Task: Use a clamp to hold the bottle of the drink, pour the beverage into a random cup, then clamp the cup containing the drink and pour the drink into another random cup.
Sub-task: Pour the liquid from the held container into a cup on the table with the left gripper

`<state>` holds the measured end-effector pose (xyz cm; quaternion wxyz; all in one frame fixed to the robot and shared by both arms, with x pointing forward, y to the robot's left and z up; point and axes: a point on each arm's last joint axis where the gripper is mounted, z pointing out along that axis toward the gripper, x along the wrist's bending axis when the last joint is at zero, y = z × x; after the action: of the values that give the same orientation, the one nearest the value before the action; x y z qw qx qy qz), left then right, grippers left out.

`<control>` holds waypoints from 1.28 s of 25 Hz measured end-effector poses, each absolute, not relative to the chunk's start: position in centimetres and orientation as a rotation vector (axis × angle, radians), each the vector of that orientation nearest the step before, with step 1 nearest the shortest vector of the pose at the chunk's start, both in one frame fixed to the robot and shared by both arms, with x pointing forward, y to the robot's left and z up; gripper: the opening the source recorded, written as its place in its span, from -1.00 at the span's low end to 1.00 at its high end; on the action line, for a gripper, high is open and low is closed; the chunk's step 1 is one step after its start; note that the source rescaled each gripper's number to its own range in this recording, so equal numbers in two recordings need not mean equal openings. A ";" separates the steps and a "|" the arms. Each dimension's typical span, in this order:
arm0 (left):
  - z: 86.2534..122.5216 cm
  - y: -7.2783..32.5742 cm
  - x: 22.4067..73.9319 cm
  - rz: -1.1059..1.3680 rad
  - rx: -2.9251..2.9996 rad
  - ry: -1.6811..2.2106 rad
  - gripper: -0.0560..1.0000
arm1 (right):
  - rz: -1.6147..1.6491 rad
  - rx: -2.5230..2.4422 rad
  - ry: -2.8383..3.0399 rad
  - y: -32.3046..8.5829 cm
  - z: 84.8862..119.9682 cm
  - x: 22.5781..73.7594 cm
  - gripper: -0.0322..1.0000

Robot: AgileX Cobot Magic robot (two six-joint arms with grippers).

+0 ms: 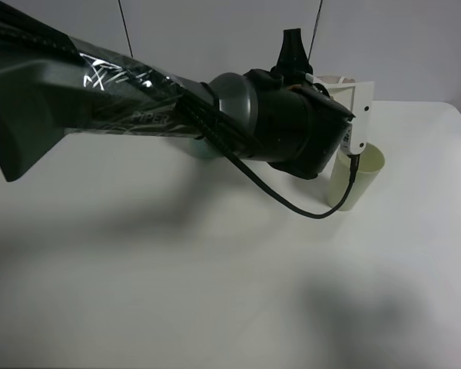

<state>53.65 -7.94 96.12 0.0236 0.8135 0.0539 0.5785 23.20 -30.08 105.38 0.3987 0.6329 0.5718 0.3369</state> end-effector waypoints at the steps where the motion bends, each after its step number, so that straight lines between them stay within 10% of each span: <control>1: 96.2 -8.0 53.7 1.799 2.516 0.155 -0.78 | 0.853 1.602 1.447 -30.1 105.4 23.2 0.98; 32: 97.3 -10.0 52.1 1.955 2.384 -0.123 -0.78 | 0.853 1.602 1.447 -30.1 105.4 23.2 0.98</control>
<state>52.11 -9.98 97.34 0.0282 0.7722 -0.0397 0.6335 23.20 -30.08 105.38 0.3987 0.6329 0.5718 0.3369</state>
